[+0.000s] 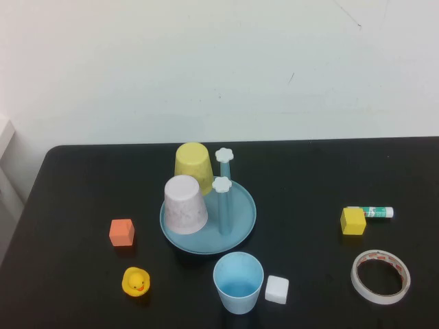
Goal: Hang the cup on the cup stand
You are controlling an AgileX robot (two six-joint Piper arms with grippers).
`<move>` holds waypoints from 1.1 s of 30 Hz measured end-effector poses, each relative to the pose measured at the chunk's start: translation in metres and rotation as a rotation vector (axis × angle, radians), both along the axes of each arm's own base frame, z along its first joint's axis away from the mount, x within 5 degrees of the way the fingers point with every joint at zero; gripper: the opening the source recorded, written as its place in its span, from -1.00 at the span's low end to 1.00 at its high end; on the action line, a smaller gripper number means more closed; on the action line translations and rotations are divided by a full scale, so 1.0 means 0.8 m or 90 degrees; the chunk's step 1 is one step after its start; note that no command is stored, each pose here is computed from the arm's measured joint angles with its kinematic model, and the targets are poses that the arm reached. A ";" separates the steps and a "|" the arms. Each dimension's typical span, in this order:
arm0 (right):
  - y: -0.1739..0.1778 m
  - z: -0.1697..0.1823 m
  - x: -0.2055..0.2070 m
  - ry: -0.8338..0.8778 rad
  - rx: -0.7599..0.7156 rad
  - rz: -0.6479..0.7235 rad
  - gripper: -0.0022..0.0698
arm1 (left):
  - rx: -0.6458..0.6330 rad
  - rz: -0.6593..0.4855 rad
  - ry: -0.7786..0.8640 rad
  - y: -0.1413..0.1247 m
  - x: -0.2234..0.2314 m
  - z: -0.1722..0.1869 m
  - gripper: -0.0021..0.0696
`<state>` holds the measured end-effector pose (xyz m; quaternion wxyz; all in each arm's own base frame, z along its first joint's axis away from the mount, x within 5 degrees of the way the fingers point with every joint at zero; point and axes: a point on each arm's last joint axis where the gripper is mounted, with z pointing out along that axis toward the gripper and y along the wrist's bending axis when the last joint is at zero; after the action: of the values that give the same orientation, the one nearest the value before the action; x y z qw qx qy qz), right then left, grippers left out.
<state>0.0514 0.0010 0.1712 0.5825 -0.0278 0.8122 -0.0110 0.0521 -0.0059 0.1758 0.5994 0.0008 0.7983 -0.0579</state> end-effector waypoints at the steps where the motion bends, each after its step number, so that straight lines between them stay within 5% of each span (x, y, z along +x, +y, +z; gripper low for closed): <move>1: 0.000 0.000 0.000 0.000 0.000 0.000 -0.94 | 0.000 0.000 0.000 0.000 0.000 0.000 -0.95; 33: 0.000 0.000 0.000 0.000 0.000 0.000 -0.94 | 0.019 0.002 -0.001 0.001 0.000 0.000 -0.95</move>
<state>0.0514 0.0010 0.1712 0.5825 -0.0278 0.8122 -0.0110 0.0522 -0.0049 0.1757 0.6003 0.0089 0.7985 -0.0450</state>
